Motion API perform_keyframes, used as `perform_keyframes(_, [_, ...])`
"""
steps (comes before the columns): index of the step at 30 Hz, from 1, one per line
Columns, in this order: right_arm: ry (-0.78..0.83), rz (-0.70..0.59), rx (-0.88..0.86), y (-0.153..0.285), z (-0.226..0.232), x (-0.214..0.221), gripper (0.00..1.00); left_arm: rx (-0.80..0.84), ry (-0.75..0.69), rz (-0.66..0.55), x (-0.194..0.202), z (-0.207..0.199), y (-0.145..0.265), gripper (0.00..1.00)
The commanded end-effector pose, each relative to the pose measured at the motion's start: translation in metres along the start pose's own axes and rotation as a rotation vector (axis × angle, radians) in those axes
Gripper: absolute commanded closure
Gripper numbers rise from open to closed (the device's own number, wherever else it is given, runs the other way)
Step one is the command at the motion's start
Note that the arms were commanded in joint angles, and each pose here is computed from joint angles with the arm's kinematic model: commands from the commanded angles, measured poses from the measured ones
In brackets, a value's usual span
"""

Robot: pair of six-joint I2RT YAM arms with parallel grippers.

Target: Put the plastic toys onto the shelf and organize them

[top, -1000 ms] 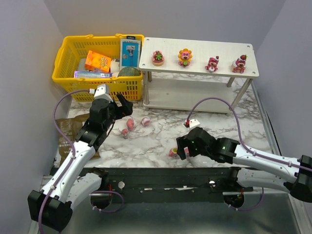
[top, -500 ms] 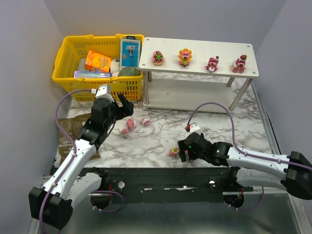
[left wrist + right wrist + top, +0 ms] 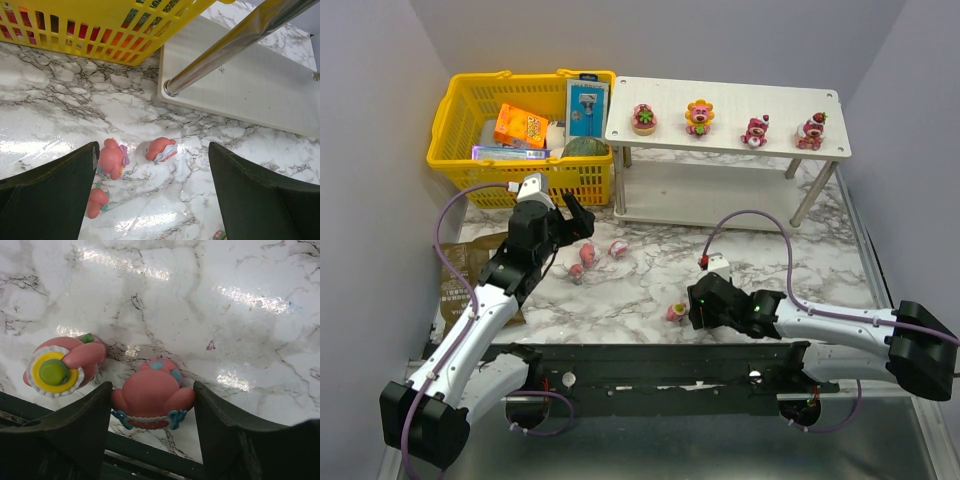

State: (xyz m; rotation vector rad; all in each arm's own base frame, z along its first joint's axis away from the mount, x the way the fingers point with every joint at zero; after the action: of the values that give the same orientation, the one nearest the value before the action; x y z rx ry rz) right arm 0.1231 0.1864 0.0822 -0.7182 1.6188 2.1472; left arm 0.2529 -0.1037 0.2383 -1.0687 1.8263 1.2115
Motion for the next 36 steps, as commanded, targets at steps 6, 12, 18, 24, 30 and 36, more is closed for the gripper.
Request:
perform_keyframes(6, [-0.079, -0.074, 0.06, 0.004, -0.003, -0.011, 0.53, 0.016, 0.005, 0.005, -0.004, -0.004, 0.001, 0.01])
perform_keyframes(12, [-0.156, -0.135, 0.084, 0.013, -0.006, -0.034, 0.55, 0.016, 0.004, 0.003, -0.004, -0.004, 0.003, 0.01])
perform_keyframes(18, [-0.252, -0.195, 0.16, 0.014, -0.031, -0.068, 0.56, 0.015, 0.003, -0.002, -0.005, -0.004, 0.005, 0.01])
perform_keyframes(24, [-0.326, -0.283, 0.291, 0.012, -0.064, -0.107, 0.56, 0.014, 0.0, -0.008, -0.005, -0.003, 0.007, 0.01])
perform_keyframes(30, [-0.391, -0.339, 0.29, 0.008, -0.084, -0.151, 0.56, 0.012, -0.005, -0.01, -0.008, -0.003, 0.011, 0.01])
perform_keyframes(36, [-0.369, -0.36, 0.322, 0.004, -0.093, -0.176, 0.56, 0.005, -0.019, -0.026, -0.014, -0.003, 0.017, 0.01])
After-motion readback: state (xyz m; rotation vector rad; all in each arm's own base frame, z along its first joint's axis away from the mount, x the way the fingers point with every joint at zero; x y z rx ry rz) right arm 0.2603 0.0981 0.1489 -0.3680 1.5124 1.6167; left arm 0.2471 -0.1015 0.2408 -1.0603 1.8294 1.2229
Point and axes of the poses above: each gripper's point midway between its finger pads, its own y axis back along the fingers, its own z axis along the line the jaws close on, x = y × z, the point moved 6 cm from there along y, back along the fingers, and after that the axes turned 9 degrees about -y, right-handed, at the moved point
